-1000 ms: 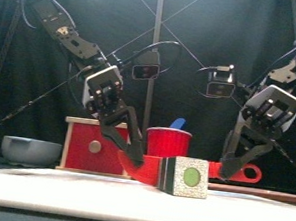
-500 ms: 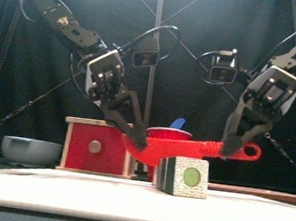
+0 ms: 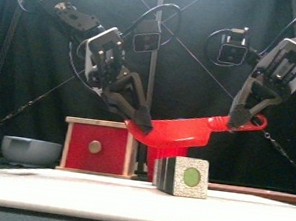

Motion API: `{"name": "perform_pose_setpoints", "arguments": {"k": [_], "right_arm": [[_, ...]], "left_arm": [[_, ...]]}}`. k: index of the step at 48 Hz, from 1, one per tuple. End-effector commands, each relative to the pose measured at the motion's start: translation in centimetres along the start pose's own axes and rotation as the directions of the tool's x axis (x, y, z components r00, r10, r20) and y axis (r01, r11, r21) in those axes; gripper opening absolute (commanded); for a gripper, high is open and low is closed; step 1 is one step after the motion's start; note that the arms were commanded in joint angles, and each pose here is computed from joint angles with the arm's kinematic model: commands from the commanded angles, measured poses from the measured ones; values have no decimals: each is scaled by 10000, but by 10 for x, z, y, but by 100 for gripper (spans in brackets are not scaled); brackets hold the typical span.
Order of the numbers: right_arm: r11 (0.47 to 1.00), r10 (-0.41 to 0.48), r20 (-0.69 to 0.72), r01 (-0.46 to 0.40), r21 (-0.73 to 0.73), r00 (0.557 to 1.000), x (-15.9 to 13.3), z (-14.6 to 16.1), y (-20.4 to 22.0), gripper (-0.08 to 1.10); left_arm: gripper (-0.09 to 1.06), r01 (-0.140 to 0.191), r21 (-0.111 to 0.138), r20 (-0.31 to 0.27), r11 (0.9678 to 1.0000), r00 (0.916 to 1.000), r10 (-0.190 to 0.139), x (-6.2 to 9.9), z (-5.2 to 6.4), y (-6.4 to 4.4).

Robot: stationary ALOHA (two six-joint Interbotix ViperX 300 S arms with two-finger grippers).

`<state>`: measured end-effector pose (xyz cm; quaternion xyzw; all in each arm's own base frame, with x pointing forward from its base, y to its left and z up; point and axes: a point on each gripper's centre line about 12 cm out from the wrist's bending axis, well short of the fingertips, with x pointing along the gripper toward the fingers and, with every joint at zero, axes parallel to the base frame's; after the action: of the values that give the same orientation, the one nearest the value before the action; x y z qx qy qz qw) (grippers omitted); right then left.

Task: Place sushi on board then cut the sushi with the knife then place the pieces on the plate
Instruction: Cut the sushi into 4 pieces

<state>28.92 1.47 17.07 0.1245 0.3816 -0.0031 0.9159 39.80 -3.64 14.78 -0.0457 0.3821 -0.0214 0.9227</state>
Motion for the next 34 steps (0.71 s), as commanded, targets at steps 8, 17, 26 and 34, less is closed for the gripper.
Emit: {"name": "perform_pose_setpoints", "arguments": {"k": [8, 17, 26, 34], "right_arm": [[9996, 232, -2, -232, 142, 9997, 0, 0, 8, 36], [9994, 260, 21, -260, 234, 9997, 1, 0, 9, 36], [9993, 259, -40, -257, 258, 9997, 2, -1, 9, 36], [9995, 224, -99, -222, 235, 9997, 4, -2, 9, 36]], "left_arm": [[40, 255, -207, -32, 9995, 9997, -256, 4, 2, -13], [40, 300, -215, -117, 9993, 9995, -302, 6, 0, -16], [40, 337, -342, -261, 9988, 9991, -346, 9, -4, -18], [40, 328, -374, -321, 9988, 9989, -340, 10, -6, -18]]}}
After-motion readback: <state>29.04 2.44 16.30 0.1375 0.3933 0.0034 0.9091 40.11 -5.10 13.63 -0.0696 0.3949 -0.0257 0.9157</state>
